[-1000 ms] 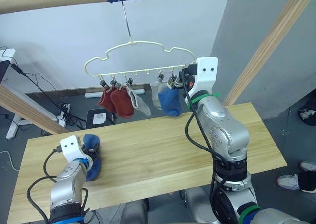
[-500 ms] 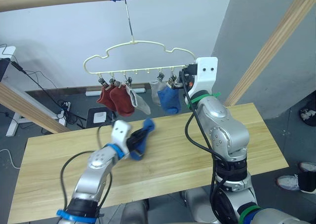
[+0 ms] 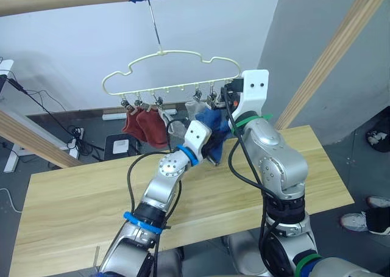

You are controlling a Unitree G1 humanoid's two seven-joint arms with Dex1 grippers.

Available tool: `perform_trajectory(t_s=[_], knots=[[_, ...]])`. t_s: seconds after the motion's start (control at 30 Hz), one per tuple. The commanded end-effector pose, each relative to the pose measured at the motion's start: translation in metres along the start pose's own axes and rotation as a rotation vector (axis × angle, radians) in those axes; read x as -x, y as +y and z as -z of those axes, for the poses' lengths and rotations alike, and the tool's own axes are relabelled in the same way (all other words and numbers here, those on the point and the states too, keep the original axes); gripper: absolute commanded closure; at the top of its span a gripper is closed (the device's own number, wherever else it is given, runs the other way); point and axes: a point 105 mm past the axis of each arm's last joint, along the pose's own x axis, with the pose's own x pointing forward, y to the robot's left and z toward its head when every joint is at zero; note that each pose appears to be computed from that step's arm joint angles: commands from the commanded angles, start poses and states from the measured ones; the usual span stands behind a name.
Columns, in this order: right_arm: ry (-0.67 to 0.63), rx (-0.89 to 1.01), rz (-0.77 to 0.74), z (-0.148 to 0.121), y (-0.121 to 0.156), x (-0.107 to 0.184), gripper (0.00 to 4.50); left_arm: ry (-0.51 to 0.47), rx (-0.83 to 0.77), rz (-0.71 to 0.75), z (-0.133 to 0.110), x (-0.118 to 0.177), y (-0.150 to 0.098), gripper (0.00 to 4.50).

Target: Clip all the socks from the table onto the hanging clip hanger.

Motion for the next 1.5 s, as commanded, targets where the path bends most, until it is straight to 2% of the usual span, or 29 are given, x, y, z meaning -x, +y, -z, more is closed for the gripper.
perform_trajectory(t_s=[0.03,0.4,0.73,1.07,1.33,1.4,1.5], knots=[[-0.084,-0.008,-0.032,-0.023,0.011,0.004,4.50,-0.044,-0.019,-0.063,-0.007,-0.002,0.009,4.48],[-0.088,0.000,-0.025,-0.023,0.010,0.004,4.50,-0.087,-0.020,-0.111,-0.012,0.005,0.019,4.48],[-0.085,0.014,-0.027,-0.021,0.010,0.004,4.50,-0.140,-0.001,-0.124,-0.027,0.004,0.022,4.48],[-0.076,0.012,-0.029,-0.018,0.011,0.004,4.50,-0.152,0.002,-0.110,-0.033,0.001,0.019,4.48],[-0.078,0.017,-0.018,-0.018,0.009,0.005,4.50,-0.155,0.019,-0.143,-0.034,0.001,0.026,4.48],[-0.084,0.016,-0.011,-0.019,0.008,0.005,3.97,-0.155,0.019,-0.146,-0.034,0.001,0.027,4.50],[-0.086,0.016,-0.012,-0.019,0.008,0.005,2.90,-0.154,0.017,-0.151,-0.034,0.000,0.028,4.50]])
